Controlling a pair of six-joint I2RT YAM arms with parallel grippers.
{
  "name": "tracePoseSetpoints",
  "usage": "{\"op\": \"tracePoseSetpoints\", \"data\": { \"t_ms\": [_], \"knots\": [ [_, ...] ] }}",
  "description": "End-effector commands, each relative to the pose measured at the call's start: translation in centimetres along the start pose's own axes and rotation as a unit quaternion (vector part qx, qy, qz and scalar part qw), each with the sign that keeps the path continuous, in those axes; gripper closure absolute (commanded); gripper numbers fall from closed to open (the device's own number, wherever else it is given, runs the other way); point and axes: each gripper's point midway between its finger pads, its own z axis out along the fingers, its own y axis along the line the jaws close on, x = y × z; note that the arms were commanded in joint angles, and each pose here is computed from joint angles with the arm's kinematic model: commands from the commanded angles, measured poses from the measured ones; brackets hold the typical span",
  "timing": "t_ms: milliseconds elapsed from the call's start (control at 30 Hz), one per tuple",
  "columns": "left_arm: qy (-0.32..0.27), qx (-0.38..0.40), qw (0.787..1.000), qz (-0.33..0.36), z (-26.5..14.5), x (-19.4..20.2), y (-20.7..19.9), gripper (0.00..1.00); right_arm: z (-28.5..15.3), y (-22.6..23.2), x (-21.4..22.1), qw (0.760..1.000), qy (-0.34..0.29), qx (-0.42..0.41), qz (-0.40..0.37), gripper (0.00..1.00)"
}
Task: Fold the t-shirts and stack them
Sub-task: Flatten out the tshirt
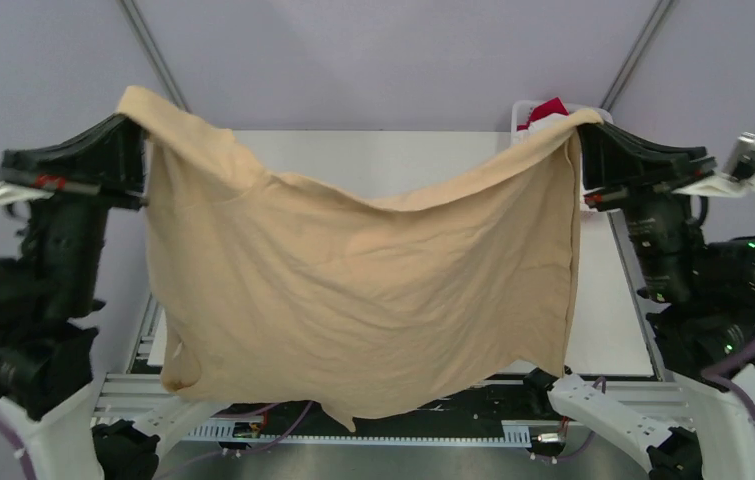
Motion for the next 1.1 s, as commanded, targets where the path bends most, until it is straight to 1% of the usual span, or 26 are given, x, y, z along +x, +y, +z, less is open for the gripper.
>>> {"op": "tracePoseSetpoints", "data": {
  "t_ms": [0, 167, 200, 233, 267, 300, 333, 367, 400, 433, 467, 533, 567, 633, 700, 733, 767, 800, 833, 867, 900, 933, 967, 1000, 1033, 1067],
  "knots": [
    [0.095, -0.181, 0.974, 0.096, 6.6, 12.1, 8.4, 1.0, 2.5, -6.9, 8.7, 0.98, 0.073, 0.177, -0.054, 1.0],
    [0.218, -0.286, 0.916, 0.178, 9.0, 26.8, 15.7, 1.0, 2.4, -14.4, 20.4, 0.924, 0.149, 0.333, -0.112, 1.0],
    [0.264, -0.286, 0.902, 0.186, 9.6, 31.6, 17.1, 1.0, 2.2, -15.9, 23.4, 0.916, 0.172, 0.347, -0.106, 1.0],
    [0.286, -0.299, 0.892, 0.181, 9.5, 33.8, 18.5, 1.0, 2.0, -17.6, 26.3, 0.909, 0.195, 0.357, -0.093, 1.0],
    [0.333, -0.303, 0.873, 0.189, 9.5, 38.9, 20.3, 0.97, 1.6, -19.3, 29.5, 0.901, 0.219, 0.367, -0.075, 1.0],
    [0.35, -0.314, 0.862, 0.188, 9.4, 40.6, 21.6, 0.92, 1.1, -20.6, 32.6, 0.895, 0.242, 0.37, -0.059, 1.0],
    [0.403, -0.314, 0.838, 0.192, 8.6, 46.0, 23.3, 0.75, 0.7, -21.9, 35.5, 0.887, 0.262, 0.379, -0.041, 1.0],
    [0.429, -0.319, 0.824, 0.186, 8.5, 47.5, 24.2, 0.64, 0.4, -23.0, 38.0, 0.878, 0.282, 0.385, -0.027, 0.97],
    [0.455, -0.312, 0.815, 0.178, 9.2, 50.6, 24.9, 0.32, 0.3, -23.8, 40.0, 0.872, 0.3, 0.386, -0.017, 0.92],
    [0.488, -0.316, 0.795, 0.175, 8.1, 52.2, 25.5, 0.16, 0.4, -24.6, 41.7, 0.865, 0.313, 0.392, -0.012, 0.85],
    [0.5, -0.318, 0.786, 0.176, 8.7, 54.1, 26.1, 0.04, 0.5, -25.2, 42.8, 0.859, 0.325, 0.395, -0.012, 0.74],
    [0.521, -0.327, 0.768, 0.179, 8.2, 55.4, 26.8, 0.0, 1.0, -25.9, 43.9, 0.853, 0.339, 0.397, -0.019, 0.42],
    [0.525, -0.33, 0.764, 0.178, 7.9, 55.7, 26.8, 0.0, 1.2, -25.9, 44.1, 0.852, 0.344, 0.395, -0.02, 0.31],
    [0.517, -0.323, 0.775, 0.165, 8.4, 55.0, 26.2, 0.0, 1.7, -25.4, 43.9, 0.856, 0.345, 0.385, -0.011, 0.03],
    [0.515, -0.316, 0.784, 0.143, 8.0, 54.4, 25.2, 0.0, 1.8, -24.2, 43.4, 0.865, 0.347, 0.362, 0.004, 0.0],
    [0.524, -0.316, 0.779, 0.137, 6.9, 54.7, 25.1, 0.0, 1.7, -23.5, 43.3, 0.869, 0.351, 0.35, 0.012, 0.0],
    [0.516, -0.315, 0.787, 0.121, 7.0, 53.6, 24.3, 0.0, 1.5, -22.6, 43.2, 0.873, 0.356, 0.333, 0.02, 0.0],
    [0.527, -0.322, 0.779, 0.109, 5.5, 54.1, 24.2, 0.0, 1.3, -21.7, 42.8, 0.878, 0.359, 0.315, 0.028, 0.0],
    [0.526, -0.317, 0.783, 0.097, 5.2, 53.1, 23.4, 0.0, 0.9, -20.6, 42.8, 0.881, 0.367, 0.296, 0.038, 0.0],
    [0.541, -0.321, 0.773, 0.086, 3.4, 53.7, 23.2, 0.0, 0.0, -19.6, 43.1, 0.881, 0.379, 0.278, 0.048, 0.0],
    [0.542, -0.312, 0.778, 0.069, 3.0, 53.0, 22.3, 0.0, -0.9, -18.8, 43.5, 0.88, 0.389, 0.265, 0.057, 0.0],
    [0.562, -0.313, 0.764, 0.054, 0.8, 53.9, 22.0, 0.0, -1.6, -18.0, 43.6, 0.88, 0.396, 0.255, 0.066, 0.0],
    [0.565, -0.292, 0.771, 0.029, 0.5, 53.3, 20.5, 0.0, -2.6, -17.2, 43.9, 0.877, 0.405, 0.245, 0.076, 0.0],
    [0.582, -0.291, 0.759, 0.01, -1.6, 54.5, 20.2, 0.0, -3.6, -16.7, 44.3, 0.873, 0.416, 0.239, 0.085, 0.0],
    [0.584, -0.271, 0.765, -0.016, -2.1, 54.1, 18.8, 0.0, -4.8, -16.4, 44.7, 0.866, 0.428, 0.242, 0.093, 0.0],
    [0.595, -0.272, 0.755, -0.035, -4.1, 55.2, 18.5, 0.0, -6.0, -15.7, 45.3, 0.858, 0.444, 0.234, 0.107, 0.0]
  ]
}}
